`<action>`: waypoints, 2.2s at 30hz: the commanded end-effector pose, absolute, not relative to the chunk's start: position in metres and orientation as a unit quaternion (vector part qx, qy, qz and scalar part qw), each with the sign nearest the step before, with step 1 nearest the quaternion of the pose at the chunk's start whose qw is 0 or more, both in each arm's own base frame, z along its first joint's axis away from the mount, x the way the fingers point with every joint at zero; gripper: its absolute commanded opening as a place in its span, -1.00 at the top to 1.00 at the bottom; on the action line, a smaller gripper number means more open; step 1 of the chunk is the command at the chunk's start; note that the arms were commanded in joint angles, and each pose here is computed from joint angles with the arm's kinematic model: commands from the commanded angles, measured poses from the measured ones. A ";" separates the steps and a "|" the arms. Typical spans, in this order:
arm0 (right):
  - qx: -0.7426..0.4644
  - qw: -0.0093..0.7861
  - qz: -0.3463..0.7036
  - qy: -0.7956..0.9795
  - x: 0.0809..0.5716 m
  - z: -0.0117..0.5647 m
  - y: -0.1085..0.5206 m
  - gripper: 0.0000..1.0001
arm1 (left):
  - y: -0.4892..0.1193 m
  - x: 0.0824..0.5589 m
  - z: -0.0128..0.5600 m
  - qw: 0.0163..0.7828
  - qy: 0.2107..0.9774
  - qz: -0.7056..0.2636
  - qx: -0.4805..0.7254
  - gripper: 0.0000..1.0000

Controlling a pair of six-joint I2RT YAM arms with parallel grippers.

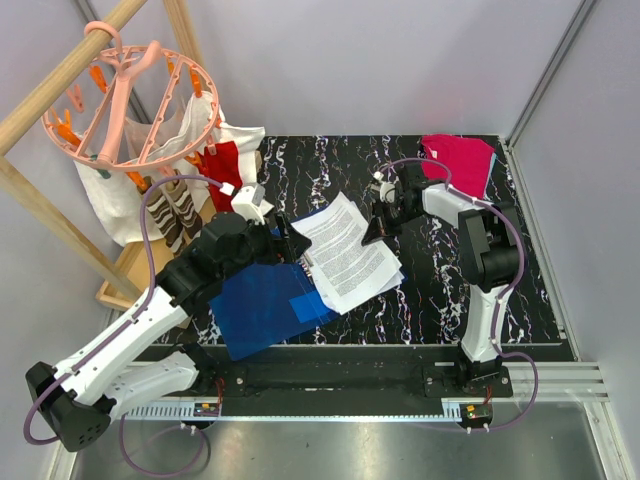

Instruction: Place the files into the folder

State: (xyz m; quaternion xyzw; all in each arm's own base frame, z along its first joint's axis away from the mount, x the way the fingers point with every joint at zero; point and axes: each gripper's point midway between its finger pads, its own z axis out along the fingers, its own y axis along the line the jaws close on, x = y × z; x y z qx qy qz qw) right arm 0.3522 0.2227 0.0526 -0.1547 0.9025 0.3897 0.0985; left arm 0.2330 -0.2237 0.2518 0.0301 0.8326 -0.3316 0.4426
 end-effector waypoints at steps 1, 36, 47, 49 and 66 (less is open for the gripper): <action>-0.143 0.120 0.393 0.900 0.372 0.061 0.232 1.00 | -0.226 0.233 0.269 0.463 0.811 -0.357 0.027 -0.72; -0.128 0.179 0.251 0.943 0.377 0.065 0.189 -0.27 | -0.230 0.239 0.228 0.399 0.852 -0.339 0.023 -0.81; -0.124 0.162 0.230 0.952 0.370 0.041 0.185 -0.39 | -0.232 0.240 0.225 0.392 0.854 -0.342 0.024 -0.80; -0.124 0.160 0.229 0.952 0.367 0.038 0.187 -0.40 | -0.232 0.241 0.223 0.391 0.854 -0.343 0.022 -0.80; -0.139 0.179 0.262 0.938 0.356 0.060 0.214 -0.48 | -0.235 0.242 0.218 0.383 0.855 -0.350 0.022 -0.80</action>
